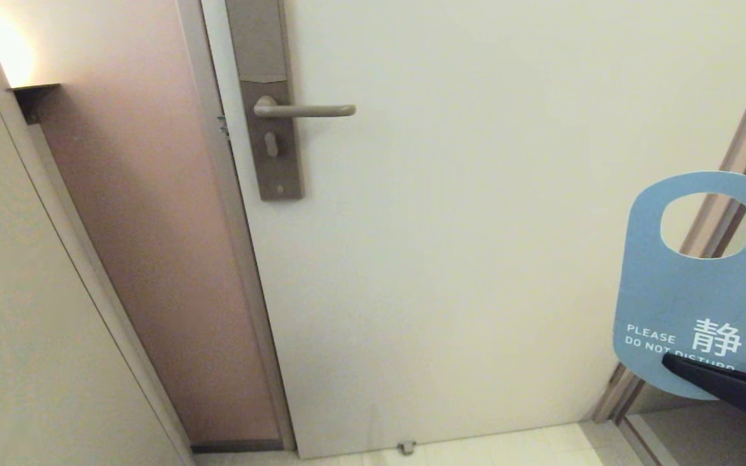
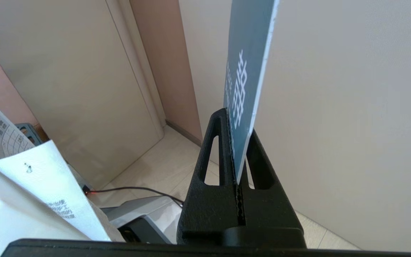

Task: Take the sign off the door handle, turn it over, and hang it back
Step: Hang the sign back with the other side facing out

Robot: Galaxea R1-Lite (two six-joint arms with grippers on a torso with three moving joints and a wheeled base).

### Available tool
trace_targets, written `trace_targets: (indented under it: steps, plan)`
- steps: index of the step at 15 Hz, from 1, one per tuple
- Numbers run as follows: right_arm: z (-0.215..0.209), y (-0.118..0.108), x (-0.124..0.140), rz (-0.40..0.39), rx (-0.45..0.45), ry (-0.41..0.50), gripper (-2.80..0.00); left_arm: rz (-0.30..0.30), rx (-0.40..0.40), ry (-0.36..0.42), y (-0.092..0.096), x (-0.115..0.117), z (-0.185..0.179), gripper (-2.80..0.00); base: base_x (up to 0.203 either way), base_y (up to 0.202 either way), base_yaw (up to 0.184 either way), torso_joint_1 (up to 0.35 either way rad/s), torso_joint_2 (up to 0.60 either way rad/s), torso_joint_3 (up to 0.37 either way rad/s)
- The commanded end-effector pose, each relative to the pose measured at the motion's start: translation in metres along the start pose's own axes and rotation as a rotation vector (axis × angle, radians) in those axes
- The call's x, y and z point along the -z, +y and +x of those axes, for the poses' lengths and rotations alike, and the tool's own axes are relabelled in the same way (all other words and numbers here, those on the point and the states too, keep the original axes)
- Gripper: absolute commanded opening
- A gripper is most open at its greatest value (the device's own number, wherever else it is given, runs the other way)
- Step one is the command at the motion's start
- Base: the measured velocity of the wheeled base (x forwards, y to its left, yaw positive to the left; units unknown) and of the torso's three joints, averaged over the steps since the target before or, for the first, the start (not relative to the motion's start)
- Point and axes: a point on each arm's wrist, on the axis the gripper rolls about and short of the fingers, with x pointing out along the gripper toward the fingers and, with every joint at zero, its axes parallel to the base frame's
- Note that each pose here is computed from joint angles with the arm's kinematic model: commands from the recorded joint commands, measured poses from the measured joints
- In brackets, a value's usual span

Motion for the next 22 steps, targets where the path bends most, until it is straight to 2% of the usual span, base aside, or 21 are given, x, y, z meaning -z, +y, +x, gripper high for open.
trace_targets:
  steps: [1,9,13,16,22]
  plan:
    - [0.005,-0.004,-0.003,0.009,-0.001,0.012,-2.80,0.004,-0.008,-0.041,0.000,0.001,-0.003,-2.80,0.000,0.000,0.000,0.000,0.00,0.000]
    - [0.028,-0.023,-0.033,-0.003,0.054,-0.005,-2.80,-0.038,-0.016,-0.041,0.000,0.001,-0.003,-2.80,0.000,0.000,0.000,0.000,0.00,0.000]
    - [0.053,-0.044,-0.044,-0.050,0.054,-0.065,-2.80,-0.039,-0.016,-0.041,0.000,0.001,-0.003,-2.80,0.000,0.000,0.000,0.000,0.00,0.000]
    - [0.074,-0.054,-0.058,-0.098,0.032,-0.124,-2.80,-0.038,-0.016,-0.042,0.000,0.001,-0.003,-2.80,0.000,0.000,0.000,0.000,0.00,0.000]
    - [0.124,-0.050,-0.062,-0.146,-0.062,-0.162,-2.80,-0.039,-0.014,-0.041,0.000,0.001,-0.003,-2.80,0.000,0.000,0.000,0.000,0.00,0.000]
